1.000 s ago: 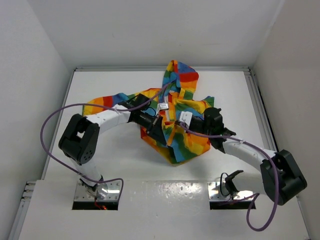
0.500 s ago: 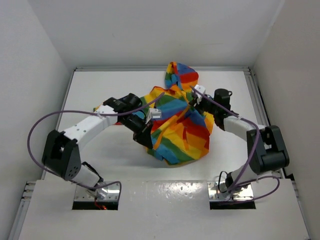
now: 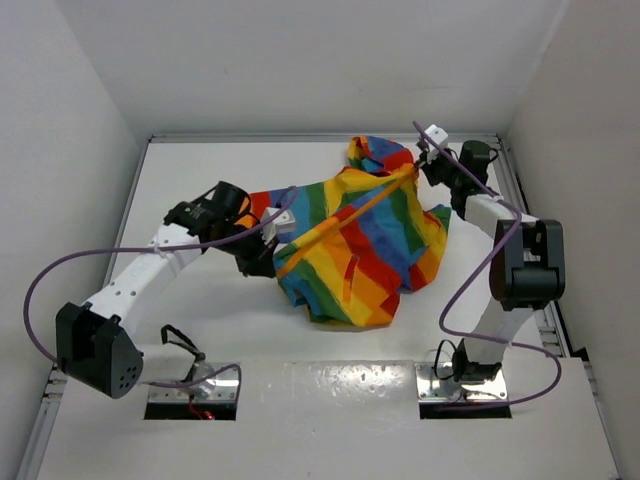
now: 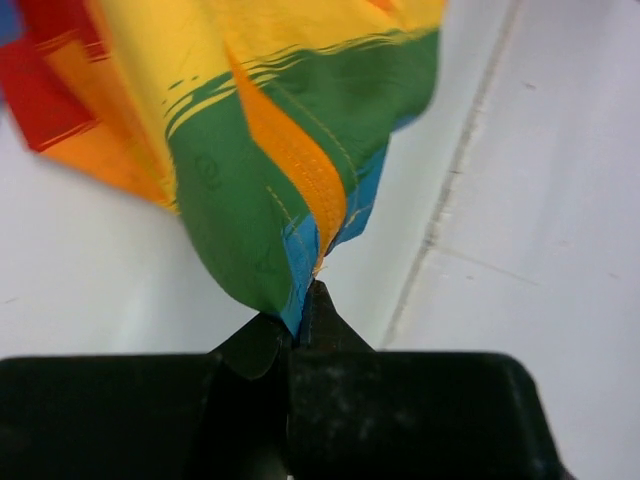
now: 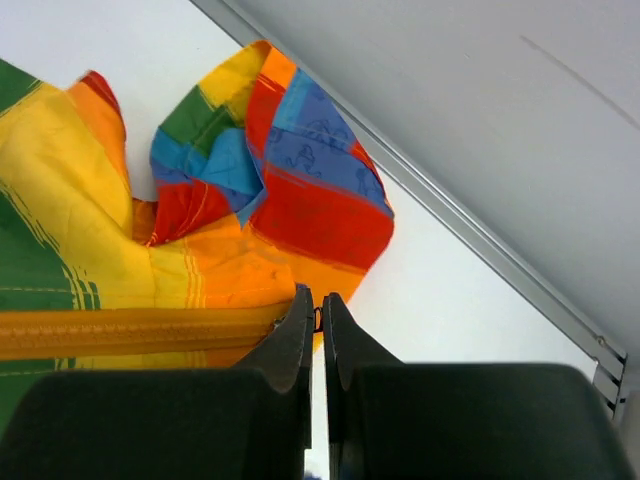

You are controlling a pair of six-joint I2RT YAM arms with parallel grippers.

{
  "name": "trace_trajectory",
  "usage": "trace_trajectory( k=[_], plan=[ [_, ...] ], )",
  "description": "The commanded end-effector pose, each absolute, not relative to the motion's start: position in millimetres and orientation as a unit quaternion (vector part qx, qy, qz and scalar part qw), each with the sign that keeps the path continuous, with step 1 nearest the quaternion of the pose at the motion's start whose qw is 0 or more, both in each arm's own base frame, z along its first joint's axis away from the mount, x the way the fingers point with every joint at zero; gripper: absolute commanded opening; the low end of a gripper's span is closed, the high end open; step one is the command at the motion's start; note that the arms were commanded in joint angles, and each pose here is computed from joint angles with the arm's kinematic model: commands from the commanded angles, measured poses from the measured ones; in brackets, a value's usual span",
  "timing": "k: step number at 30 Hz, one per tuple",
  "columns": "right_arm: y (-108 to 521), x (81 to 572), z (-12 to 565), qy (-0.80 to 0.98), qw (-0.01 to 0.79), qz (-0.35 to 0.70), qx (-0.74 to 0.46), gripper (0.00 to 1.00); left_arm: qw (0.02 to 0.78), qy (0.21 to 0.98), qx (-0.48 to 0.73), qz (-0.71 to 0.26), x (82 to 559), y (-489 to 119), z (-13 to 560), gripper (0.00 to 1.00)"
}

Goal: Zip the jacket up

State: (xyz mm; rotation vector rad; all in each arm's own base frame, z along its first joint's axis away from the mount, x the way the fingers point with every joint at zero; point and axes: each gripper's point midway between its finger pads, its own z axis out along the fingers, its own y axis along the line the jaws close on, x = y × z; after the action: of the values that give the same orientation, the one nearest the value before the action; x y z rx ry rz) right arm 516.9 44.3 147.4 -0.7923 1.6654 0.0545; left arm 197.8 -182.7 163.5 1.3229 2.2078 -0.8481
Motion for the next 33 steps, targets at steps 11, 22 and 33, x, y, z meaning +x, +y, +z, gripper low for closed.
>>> trace_trajectory(
  k=[11, 22, 33],
  plan=[
    [-38.1, 566.5, 193.6, 0.708, 0.630, -0.100, -0.302, 0.06, 0.249, 0.873, 0.355, -0.224, 262.7, -106.8, 155.5, 0.10],
    [8.5, 454.7, 233.3, 0.819, 0.528, 0.176, -0.141, 0.87, 0.387, 0.888, 0.158, -0.190, 431.8, -112.3, 246.5, 1.00],
    [-69.7, 366.1, 130.3, 0.903, 0.407, 0.140, 0.004, 1.00, 0.374, 0.919, -0.005, -0.124, 496.0, -32.5, 186.9, 1.00]
  ],
)
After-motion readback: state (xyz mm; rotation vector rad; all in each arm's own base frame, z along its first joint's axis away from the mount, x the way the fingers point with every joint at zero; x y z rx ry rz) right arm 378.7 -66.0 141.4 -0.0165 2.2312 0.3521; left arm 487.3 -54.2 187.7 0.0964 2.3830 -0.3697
